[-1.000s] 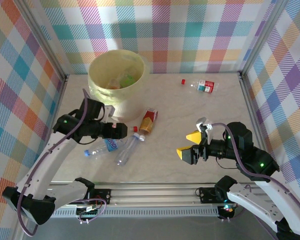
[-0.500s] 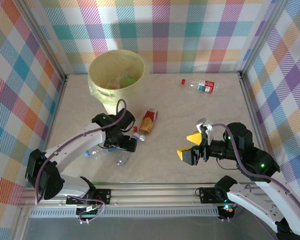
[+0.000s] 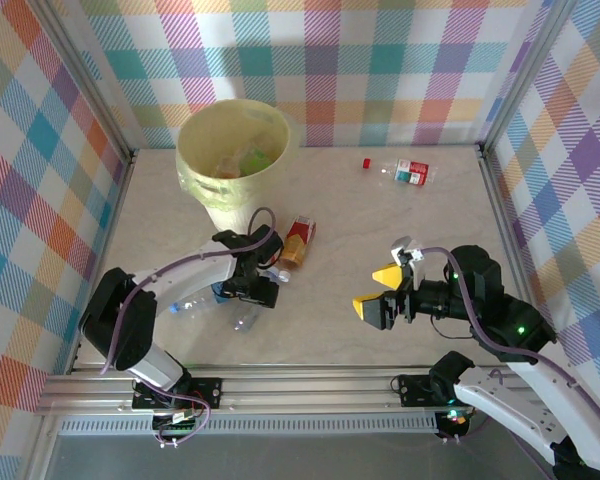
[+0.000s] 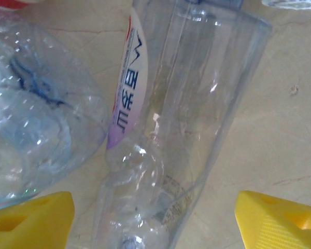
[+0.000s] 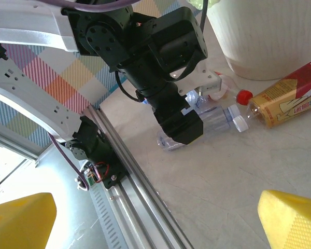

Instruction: Put the plastic bottles in the bin

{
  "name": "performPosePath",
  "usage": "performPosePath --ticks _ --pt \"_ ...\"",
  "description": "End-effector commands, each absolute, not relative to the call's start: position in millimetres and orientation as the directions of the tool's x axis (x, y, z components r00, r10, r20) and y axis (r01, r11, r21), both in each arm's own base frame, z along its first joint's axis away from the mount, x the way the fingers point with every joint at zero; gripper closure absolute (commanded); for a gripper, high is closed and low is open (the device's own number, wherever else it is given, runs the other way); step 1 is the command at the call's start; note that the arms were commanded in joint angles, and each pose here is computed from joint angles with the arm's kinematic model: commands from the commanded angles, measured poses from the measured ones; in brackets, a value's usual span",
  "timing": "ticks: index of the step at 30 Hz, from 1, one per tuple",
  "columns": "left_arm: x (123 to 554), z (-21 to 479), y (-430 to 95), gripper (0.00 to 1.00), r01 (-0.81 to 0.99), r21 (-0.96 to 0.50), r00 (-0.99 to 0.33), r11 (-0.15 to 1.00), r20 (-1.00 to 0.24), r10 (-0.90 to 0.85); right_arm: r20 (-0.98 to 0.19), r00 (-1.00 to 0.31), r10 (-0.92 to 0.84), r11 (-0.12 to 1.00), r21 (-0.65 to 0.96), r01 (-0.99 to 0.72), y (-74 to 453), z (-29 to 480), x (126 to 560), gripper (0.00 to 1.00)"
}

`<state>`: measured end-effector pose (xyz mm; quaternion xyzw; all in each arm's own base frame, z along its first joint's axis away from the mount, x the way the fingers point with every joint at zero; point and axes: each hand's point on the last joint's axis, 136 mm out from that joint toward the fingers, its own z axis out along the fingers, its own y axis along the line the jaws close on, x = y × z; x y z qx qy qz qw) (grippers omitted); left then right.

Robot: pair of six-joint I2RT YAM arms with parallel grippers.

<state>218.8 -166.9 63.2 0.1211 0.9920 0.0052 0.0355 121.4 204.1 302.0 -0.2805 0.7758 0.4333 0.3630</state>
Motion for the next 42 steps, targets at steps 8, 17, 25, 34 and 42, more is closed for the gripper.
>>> performPosePath --ticks 8,17,25,34,42 --pt "230.8 39.6 -174.2 0.26 0.286 0.064 -0.955 0.956 -0.058 0.290 -0.823 -0.562 -0.087 0.467 0.464 -0.752 202.6 305.0 123.3 0.00" --pt "227.6 36.4 -175.5 0.38 0.281 0.049 -0.958 0.958 -0.047 0.284 -0.822 -0.563 -0.085 0.472 0.465 -0.749 202.2 301.7 123.8 0.00" --pt "224.1 40.6 -177.3 0.49 0.282 0.033 -0.958 0.959 -0.050 0.283 -0.818 -0.569 -0.090 0.486 0.462 -0.742 199.5 299.3 123.6 0.00" --pt "220.7 50.8 -177.3 0.50 0.263 0.021 -0.962 0.964 -0.071 0.264 -0.814 -0.573 -0.093 0.490 0.463 -0.738 199.3 297.4 123.8 0.00" --pt "215.8 92.3 -191.0 0.49 0.258 -0.093 -0.961 0.962 -0.126 0.246 -0.834 -0.548 -0.062 0.489 0.453 -0.745 197.2 304.2 124.7 0.00"
